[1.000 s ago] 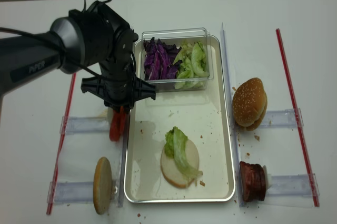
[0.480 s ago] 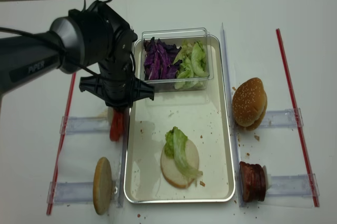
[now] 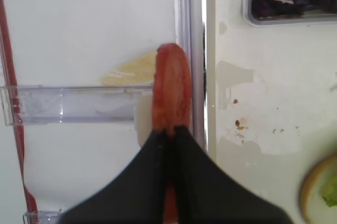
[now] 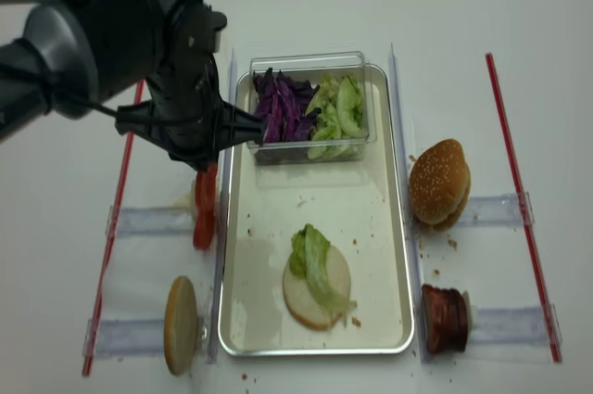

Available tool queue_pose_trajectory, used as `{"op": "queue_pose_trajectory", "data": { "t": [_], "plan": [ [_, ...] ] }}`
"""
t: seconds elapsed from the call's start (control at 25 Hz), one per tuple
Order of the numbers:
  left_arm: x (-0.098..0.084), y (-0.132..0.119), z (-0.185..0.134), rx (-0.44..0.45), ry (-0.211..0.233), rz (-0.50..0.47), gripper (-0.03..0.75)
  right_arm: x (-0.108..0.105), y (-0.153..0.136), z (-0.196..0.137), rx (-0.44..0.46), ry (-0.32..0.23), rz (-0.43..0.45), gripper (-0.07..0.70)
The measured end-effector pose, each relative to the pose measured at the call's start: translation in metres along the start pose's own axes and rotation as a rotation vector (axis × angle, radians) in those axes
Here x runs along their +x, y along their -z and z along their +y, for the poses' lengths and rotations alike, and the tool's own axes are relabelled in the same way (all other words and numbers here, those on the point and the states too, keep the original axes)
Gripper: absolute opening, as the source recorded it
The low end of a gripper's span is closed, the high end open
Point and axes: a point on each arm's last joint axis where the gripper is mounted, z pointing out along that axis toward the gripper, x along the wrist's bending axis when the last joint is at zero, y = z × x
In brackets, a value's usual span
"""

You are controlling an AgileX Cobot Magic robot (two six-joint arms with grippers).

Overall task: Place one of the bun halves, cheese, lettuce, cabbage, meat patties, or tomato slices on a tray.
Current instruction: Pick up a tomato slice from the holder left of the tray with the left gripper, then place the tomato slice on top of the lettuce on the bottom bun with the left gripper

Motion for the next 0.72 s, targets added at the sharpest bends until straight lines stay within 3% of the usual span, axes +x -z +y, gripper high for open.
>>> {"op": "queue_pose_trajectory", "data": {
  "t": [0.2, 0.44, 0.72],
  "plan": [
    [0.005, 0.013, -0.004, -0.004, 0.007, 0.002, -0.001, 0.000, 0.000, 0.000, 0.000, 0.000, 0.000, 0.468],
    [0.009, 0.010, -0.013, 0.026, 0.005, 0.019, -0.001, 0.000, 0.000, 0.000, 0.000, 0.000, 0.000, 0.468],
    [0.024, 0.015, -0.047, -0.015, 0.051, -0.034, -0.003, 0.000, 0.000, 0.000, 0.000, 0.000, 0.000, 0.468]
  ]
}}
